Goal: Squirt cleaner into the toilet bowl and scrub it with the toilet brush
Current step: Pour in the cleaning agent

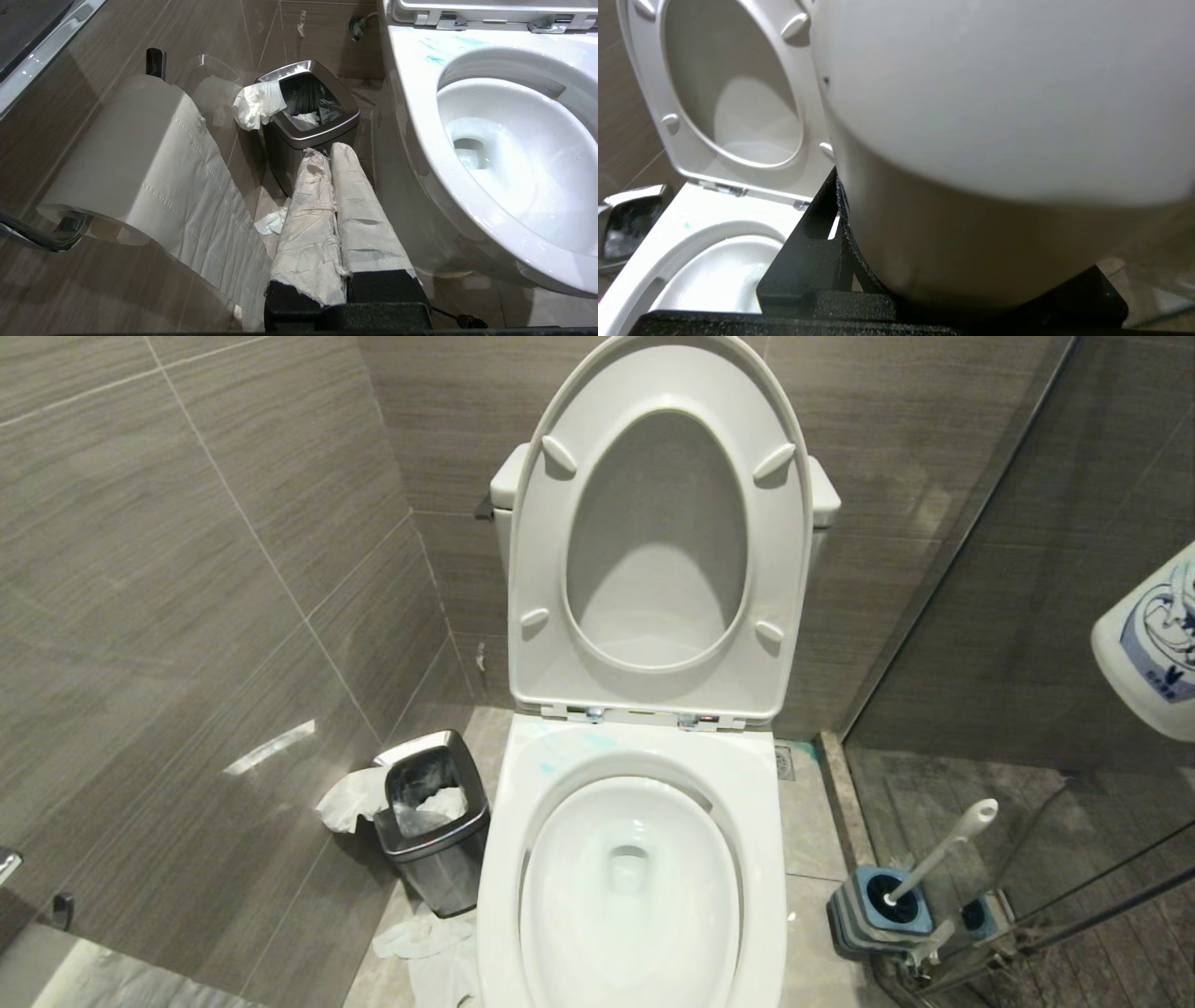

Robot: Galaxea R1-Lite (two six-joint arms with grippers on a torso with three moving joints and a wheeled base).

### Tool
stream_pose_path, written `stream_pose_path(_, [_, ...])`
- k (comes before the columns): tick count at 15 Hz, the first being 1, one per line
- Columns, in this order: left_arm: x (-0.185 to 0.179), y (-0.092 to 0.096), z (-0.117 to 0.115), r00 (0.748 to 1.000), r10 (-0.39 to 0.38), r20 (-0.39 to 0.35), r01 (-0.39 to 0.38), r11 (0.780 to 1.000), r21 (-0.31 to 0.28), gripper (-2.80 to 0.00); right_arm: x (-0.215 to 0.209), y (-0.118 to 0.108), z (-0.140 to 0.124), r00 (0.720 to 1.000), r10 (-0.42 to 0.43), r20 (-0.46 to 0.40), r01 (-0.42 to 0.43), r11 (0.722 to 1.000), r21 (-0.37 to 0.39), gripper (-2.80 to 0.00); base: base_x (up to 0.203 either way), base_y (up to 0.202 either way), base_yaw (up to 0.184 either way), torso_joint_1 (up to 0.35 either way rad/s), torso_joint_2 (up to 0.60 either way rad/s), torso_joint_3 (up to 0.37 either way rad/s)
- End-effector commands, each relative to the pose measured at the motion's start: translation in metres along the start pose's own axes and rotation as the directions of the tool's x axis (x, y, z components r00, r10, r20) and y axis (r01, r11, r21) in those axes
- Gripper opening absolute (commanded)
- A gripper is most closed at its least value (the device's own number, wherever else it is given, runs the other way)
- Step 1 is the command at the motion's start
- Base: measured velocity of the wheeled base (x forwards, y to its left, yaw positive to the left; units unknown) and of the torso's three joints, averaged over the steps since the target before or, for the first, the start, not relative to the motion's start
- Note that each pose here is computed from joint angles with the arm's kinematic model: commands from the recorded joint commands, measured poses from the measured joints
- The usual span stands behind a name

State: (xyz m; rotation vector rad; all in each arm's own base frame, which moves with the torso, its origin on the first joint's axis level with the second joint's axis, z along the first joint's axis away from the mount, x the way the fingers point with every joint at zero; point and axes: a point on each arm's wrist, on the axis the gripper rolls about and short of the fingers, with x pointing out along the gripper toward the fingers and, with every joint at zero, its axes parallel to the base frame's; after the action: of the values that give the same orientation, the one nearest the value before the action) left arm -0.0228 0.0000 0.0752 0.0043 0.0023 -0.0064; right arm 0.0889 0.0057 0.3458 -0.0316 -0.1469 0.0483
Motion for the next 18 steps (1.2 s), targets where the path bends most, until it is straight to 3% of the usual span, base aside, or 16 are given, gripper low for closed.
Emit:
stream_pose_path(1, [0.000,0.000,0.000,1.000,0.000,-0.001,0.000,1.000,0.000,-2.80,0.026,0.008,-0.008,0.996,0.056,-0.067,-0.056,0.998,0.006,-2.80,0.000,0.000,0.000,0.000,0.00,0.000])
stream_pose_path(5, [0.000,0.000,0.000,1.000,0.000,-0.001,0.000,1.000,0.002,-2.80,0.049,0.042,-0.015,0.985,0.114,-0.129,-0.113,0.993,0.014,-2.80,0.000,0.000,0.000,0.000,0.00,0.000])
stream_pose_path(9, [0.000,0.000,0.000,1.000,0.001,-0.003,-0.001,1.000,0.003,-2.80,0.073,0.086,-0.032,0.970,0.096,-0.225,-0.106,0.994,-0.032,-2.80,0.000,0.000,0.000,0.000,0.00,0.000])
stream_pose_path(15, [0.000,0.000,0.000,1.000,-0.001,-0.001,0.001,1.000,0.002,-2.80,0.121,0.127,-0.053,0.950,0.040,-0.310,-0.074,0.992,-0.100,-2.80,0.000,0.000,0.000,0.000,0.00,0.000])
stream_pose_path(18, [0.000,0.000,0.000,1.000,-0.001,-0.001,0.001,1.000,0.002,-2.80,0.122,0.151,-0.064,0.939,0.050,-0.340,-0.106,0.983,-0.147,-2.80,0.000,0.000,0.000,0.000,0.00,0.000])
